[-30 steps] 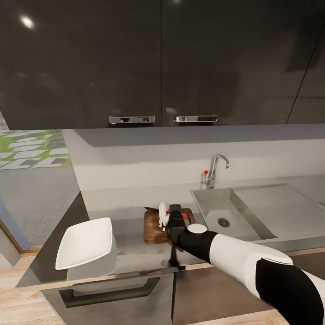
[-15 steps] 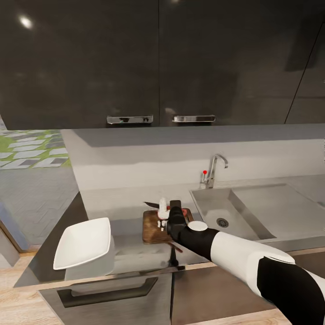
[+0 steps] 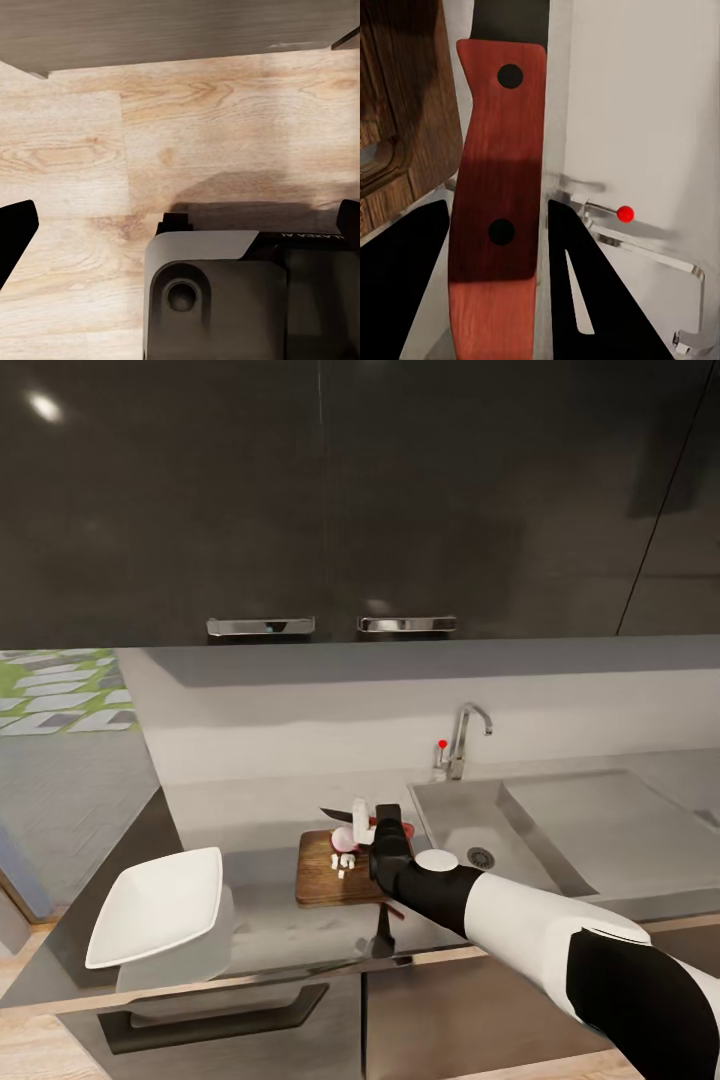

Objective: In the kitchen, take the Vidalia onion out of the sink, dice it on the chopping board with the paring knife, put the diced onion into the bowl on the countertop, then place both the paring knife and the chopping board into the sink.

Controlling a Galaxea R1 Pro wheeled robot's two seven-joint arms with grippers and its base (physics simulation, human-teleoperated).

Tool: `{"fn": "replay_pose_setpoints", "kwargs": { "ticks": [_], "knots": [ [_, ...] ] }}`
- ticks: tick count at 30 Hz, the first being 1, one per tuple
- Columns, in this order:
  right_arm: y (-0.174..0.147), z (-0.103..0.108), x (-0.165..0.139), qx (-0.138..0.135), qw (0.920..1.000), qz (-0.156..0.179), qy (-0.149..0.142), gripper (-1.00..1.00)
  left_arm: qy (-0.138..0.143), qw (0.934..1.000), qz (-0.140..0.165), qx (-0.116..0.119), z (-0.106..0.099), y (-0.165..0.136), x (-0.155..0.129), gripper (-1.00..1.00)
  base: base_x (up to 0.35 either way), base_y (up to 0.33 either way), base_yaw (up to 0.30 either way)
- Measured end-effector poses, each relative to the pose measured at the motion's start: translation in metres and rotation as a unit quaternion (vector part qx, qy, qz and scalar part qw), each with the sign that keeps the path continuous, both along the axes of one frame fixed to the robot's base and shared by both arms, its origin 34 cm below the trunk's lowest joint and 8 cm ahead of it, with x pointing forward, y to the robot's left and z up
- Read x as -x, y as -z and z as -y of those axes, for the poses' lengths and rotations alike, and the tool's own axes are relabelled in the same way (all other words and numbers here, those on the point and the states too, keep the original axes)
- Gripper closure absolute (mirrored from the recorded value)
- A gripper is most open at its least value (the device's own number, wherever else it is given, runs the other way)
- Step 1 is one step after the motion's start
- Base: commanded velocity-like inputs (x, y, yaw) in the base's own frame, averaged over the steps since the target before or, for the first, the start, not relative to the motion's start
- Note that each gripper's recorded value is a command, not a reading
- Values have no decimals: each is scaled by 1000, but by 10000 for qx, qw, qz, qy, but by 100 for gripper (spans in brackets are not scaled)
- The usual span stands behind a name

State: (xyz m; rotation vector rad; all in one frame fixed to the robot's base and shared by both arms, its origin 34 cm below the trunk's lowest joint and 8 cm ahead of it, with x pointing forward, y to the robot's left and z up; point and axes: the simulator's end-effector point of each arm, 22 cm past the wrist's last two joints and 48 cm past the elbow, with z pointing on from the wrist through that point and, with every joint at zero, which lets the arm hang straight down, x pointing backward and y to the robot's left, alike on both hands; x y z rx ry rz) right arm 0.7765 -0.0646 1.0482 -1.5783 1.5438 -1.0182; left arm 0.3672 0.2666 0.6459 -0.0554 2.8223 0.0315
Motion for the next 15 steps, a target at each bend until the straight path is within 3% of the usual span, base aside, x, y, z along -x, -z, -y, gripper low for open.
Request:
{"fn": "replay_pose_setpoints", "kwargs": {
  "ticks": [15],
  "knots": [
    [0, -23, 7, -78, 9999, -64, -138, 100, 0, 10000, 0, 0, 0, 0, 0, -100, 0, 0, 0]
  ]
}}
